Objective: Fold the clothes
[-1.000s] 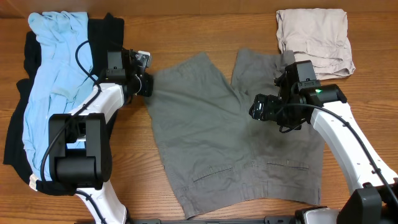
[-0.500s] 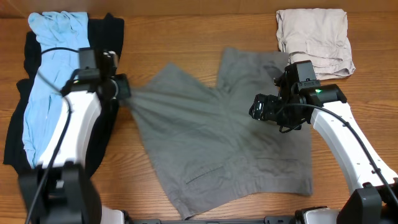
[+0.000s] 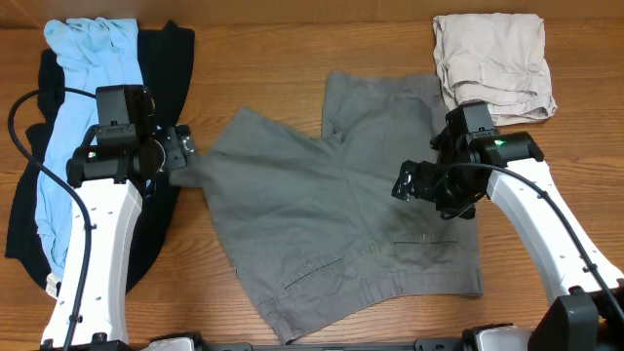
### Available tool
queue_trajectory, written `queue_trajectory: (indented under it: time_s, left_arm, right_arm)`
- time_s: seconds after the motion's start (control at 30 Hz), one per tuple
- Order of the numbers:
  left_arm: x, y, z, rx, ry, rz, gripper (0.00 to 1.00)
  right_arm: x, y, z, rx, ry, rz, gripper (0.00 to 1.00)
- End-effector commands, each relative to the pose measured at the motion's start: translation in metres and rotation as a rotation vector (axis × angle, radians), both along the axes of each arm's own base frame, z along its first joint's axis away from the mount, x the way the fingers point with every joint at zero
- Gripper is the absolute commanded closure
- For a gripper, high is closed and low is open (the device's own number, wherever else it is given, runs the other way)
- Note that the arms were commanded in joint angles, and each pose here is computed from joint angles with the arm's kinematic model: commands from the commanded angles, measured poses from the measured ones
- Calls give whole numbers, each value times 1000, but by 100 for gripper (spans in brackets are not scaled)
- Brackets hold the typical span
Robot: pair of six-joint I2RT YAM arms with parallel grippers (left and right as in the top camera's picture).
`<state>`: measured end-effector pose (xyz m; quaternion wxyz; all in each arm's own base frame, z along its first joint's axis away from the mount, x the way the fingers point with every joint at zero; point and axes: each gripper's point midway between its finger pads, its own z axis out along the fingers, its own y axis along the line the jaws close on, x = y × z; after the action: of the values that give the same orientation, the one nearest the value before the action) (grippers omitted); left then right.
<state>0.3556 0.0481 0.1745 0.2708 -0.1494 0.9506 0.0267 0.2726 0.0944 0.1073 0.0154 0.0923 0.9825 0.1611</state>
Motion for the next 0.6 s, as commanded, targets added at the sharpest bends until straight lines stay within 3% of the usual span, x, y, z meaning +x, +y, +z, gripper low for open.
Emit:
queue_trajectory:
  time_s: [0.0, 0.2, 0.4, 0.57]
  left_arm:
    - [1, 8, 17, 7, -43, 55, 0]
    - [3, 3, 59, -15, -128, 38, 0]
    - [9, -14, 89, -68, -214, -47, 0]
    - [12, -14, 79, -65, -182, -65, 0]
  right_arm:
    - [-6, 13, 18, 43, -27, 4, 1]
    - [-46, 37, 37, 30, 10, 15, 1]
    - [-93, 56, 3, -62, 137, -2, 1]
    - [-95, 61, -24, -62, 127, 0, 1]
